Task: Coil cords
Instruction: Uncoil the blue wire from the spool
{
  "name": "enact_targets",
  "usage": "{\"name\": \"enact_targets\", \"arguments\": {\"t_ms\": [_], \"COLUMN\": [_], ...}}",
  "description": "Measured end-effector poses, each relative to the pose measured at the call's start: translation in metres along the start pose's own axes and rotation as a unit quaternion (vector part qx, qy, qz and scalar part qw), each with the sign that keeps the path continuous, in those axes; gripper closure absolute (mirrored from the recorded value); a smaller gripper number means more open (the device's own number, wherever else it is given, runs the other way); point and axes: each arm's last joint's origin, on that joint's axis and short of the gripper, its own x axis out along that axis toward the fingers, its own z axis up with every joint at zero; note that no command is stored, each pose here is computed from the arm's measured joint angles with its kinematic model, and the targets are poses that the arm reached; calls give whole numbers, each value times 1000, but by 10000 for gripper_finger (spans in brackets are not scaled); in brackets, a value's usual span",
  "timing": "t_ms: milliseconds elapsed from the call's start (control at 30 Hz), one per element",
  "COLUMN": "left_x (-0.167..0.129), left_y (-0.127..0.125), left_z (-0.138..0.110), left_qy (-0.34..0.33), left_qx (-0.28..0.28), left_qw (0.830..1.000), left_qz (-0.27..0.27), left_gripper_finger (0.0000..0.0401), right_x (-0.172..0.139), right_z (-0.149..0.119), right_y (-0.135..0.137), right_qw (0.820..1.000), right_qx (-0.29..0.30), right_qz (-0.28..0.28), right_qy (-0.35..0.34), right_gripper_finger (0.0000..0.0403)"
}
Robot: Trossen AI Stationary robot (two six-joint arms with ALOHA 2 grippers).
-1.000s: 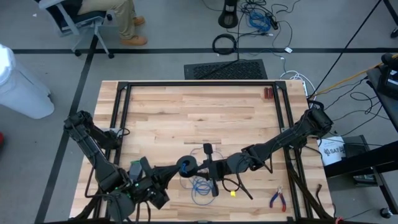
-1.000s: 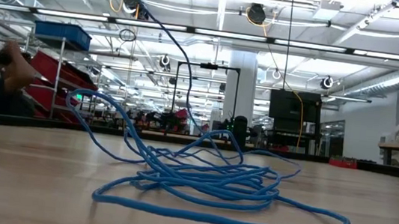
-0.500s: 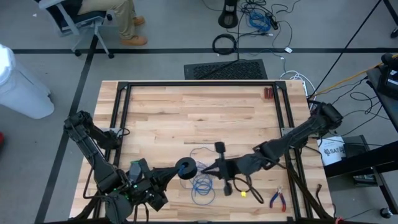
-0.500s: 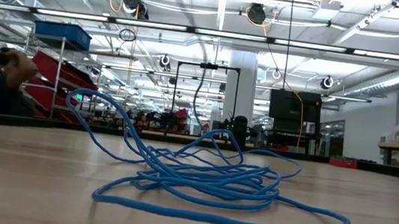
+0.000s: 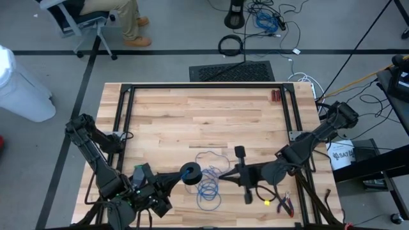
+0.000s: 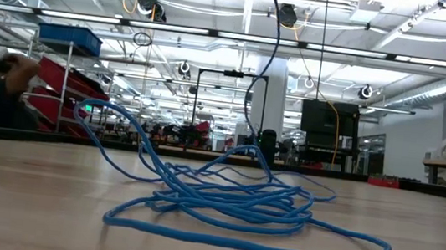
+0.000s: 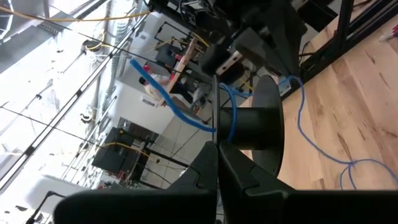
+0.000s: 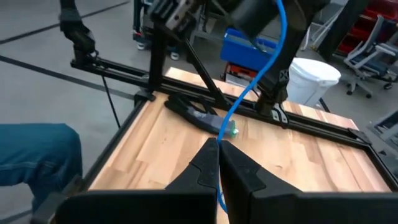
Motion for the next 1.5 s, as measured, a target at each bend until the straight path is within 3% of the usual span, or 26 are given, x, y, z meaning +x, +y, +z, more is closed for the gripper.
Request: {"name": "enact_targets", "arguments": {"t_ms": [300, 600, 833, 1333, 1500], "left_x": [0, 1, 11, 44, 47], "left_y": [0, 0, 1, 8, 9], "left_z": [0, -1, -3, -12, -14], "left_qy": [0, 2, 14, 63, 72], "left_qx": [1, 4, 0, -49, -62], "left_qw": [1000, 1000, 1000, 996, 994], "left_qz": [0, 0, 8, 46, 55], "left_gripper_finger": [399, 399, 399, 399, 399], "right_x": [-1, -3, 0, 48, 67], "right_z": [0, 17, 17, -7, -22], "right_y": [2, 9, 15, 25, 23], "right_qw": [1000, 995, 993, 987, 990], "right_qx": [0, 3, -2, -19, -25], "right_qz": [4, 39, 63, 126, 121], "right_qy": [-2, -89, -100, -98, -72], "right_gripper_finger": [403, 403, 403, 403, 403]}}
